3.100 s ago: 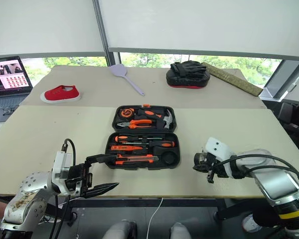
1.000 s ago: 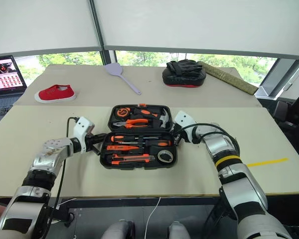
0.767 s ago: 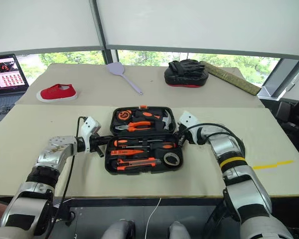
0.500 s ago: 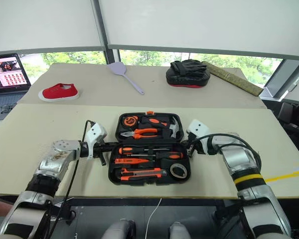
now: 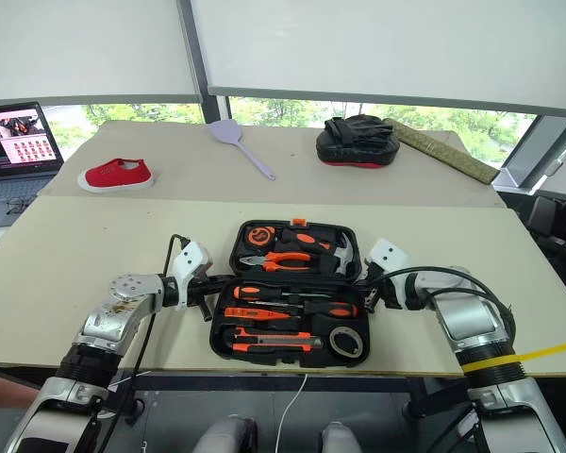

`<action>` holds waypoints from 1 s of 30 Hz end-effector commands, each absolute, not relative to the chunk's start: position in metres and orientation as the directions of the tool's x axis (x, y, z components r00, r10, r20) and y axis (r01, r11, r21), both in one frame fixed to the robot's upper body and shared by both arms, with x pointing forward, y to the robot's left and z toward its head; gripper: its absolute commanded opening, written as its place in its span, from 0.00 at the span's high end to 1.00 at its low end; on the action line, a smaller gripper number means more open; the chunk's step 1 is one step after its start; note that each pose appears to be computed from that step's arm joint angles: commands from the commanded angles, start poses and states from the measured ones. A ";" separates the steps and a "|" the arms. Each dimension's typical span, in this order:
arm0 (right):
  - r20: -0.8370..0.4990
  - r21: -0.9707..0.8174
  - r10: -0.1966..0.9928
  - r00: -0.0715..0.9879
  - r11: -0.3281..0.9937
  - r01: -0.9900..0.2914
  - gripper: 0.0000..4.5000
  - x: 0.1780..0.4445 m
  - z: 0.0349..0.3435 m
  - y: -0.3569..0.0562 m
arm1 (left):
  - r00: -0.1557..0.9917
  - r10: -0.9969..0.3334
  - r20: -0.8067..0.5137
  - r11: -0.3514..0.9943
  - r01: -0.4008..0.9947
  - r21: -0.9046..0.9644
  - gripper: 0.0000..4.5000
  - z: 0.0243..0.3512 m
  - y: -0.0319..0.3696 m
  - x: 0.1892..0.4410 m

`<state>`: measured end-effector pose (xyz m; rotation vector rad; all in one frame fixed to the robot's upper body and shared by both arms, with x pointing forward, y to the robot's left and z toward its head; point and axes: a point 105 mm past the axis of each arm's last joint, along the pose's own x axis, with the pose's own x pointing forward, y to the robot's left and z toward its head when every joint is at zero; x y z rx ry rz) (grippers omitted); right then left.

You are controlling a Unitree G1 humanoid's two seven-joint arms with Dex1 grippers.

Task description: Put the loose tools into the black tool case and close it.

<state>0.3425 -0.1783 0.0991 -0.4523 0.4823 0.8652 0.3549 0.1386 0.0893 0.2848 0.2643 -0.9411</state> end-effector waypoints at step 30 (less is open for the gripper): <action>-0.636 0.158 0.475 0.608 0.851 -0.500 0.14 0.374 0.159 -0.188 | 0.600 -0.598 -0.531 0.787 0.566 -0.246 0.00 0.146 0.167 0.386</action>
